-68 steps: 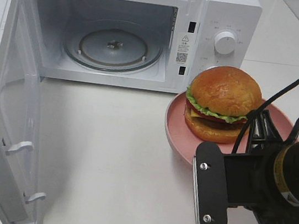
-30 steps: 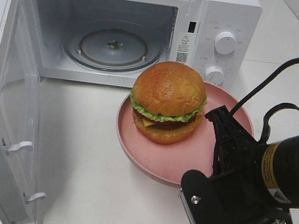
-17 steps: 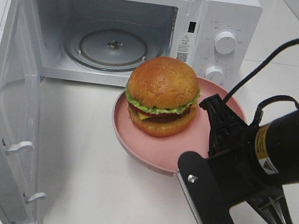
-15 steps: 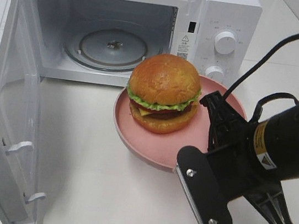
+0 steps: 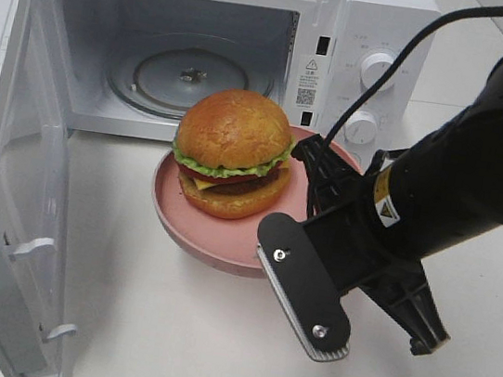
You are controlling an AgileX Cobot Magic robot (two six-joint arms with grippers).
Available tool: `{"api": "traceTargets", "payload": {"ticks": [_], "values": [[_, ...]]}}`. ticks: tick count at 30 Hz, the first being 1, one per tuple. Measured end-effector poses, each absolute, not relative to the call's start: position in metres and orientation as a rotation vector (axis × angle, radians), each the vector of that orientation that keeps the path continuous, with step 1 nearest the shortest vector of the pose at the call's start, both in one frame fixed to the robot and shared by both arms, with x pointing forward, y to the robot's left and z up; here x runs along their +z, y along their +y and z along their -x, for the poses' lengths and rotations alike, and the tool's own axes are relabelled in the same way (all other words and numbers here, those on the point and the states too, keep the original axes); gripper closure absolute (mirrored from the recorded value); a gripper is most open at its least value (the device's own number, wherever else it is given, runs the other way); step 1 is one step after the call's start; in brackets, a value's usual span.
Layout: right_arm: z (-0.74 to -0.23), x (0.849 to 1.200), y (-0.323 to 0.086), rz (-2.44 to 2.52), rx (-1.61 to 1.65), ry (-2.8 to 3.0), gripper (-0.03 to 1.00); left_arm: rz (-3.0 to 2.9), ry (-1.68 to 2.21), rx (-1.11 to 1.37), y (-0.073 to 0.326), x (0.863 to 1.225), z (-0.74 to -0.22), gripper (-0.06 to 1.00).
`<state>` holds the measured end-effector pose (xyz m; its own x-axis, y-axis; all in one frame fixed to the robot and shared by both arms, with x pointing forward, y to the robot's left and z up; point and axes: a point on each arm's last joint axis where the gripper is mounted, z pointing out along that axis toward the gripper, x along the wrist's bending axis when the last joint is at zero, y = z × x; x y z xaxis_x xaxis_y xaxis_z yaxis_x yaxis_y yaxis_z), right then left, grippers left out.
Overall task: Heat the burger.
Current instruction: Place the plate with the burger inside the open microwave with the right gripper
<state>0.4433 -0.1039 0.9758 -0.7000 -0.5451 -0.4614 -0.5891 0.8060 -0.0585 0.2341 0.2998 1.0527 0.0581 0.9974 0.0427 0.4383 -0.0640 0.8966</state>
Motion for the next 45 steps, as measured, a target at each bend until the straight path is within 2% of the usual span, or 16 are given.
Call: {"api": "traceTargets", "payload": {"ticks": [19, 45], "values": [[-0.504, 0.966, -0.054, 0.759, 0.166, 2.534, 0.93, -1.602, 1.472, 0.963, 0.3, 1.053, -0.234, -0.03], [-0.558, 0.95, -0.023, 0.595, 0.173, 2.52, 0.93, -1.602, 1.472, 0.963, 0.3, 1.053, -0.234, -0.03]]}}
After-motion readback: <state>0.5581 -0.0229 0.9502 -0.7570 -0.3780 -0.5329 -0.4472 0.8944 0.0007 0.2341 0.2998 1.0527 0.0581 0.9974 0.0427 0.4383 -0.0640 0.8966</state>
